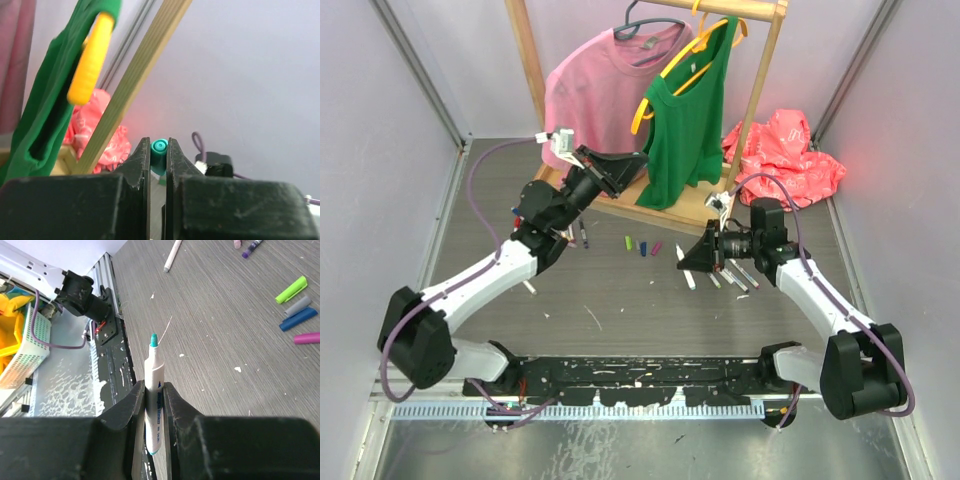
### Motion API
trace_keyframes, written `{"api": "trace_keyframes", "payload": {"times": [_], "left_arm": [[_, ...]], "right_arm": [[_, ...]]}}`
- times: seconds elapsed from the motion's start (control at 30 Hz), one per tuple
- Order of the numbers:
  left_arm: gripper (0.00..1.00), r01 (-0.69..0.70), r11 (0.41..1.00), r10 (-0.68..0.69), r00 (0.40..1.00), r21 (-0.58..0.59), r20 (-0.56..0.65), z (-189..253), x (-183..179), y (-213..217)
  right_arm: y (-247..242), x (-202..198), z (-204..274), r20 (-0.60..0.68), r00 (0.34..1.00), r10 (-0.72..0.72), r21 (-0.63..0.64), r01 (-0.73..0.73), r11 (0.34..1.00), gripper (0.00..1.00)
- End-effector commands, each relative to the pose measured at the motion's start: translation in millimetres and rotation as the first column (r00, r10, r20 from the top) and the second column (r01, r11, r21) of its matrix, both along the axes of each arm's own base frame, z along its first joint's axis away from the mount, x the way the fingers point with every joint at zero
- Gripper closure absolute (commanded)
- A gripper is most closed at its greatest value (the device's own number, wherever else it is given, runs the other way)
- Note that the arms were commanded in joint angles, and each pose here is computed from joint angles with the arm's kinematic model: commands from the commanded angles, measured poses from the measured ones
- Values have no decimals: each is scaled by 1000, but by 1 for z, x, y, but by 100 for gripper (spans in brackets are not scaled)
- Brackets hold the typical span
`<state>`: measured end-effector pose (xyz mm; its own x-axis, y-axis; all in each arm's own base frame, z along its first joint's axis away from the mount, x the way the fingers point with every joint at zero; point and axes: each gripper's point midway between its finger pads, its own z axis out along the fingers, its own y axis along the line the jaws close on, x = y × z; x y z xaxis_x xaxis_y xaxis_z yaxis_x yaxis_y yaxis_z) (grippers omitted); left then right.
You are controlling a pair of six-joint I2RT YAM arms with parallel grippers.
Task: Open the pen caps
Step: Open the pen cap from the pen, then place the pen at the center of the board.
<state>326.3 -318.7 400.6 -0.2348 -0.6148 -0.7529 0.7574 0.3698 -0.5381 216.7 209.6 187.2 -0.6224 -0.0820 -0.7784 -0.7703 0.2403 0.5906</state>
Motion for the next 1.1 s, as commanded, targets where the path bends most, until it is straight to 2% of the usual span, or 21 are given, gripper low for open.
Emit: {"api": "trace_keyframes", "payload": {"times": [0.0,0.07,0.13,0.3,0.4,0.43,0.5,0.6,0.93,1.07], "left_arm": [[100,-39,998,44,991,-42,125,40,-21,19],[100,-31,999,35,992,-32,122,37,-33,26],[100,-21,1000,20,996,2,92,16,-41,29],[100,-12,998,11,1000,54,5,-36,-58,41],[100,7,997,-1,997,74,-72,-69,-64,44],[100,18,997,-10,995,81,-100,-80,-66,43],[100,39,995,-25,987,89,-156,-99,-67,41],[100,85,991,-60,972,100,-227,-124,-71,36],[100,169,978,-118,930,119,-349,-167,-78,26],[100,173,978,-116,920,121,-375,-177,-80,27]], "right_arm": [[-4,7,4,102,995,-8,-59,14,998,99],[-12,16,0,166,985,-38,-131,60,990,99],[-25,28,-6,240,968,-78,-222,133,966,99],[-84,66,-16,385,900,-202,-413,364,834,99],[-121,80,-29,427,879,-215,-552,441,708,99],[-141,86,-40,433,869,-241,-611,479,630,99],[-170,90,-61,424,863,-275,-692,504,517,99],[-202,90,-82,390,861,-326,-760,502,414,99],[-225,99,-122,303,899,-316,-852,404,334,98],[-221,95,-143,228,927,-298,-874,329,357,95]]}}
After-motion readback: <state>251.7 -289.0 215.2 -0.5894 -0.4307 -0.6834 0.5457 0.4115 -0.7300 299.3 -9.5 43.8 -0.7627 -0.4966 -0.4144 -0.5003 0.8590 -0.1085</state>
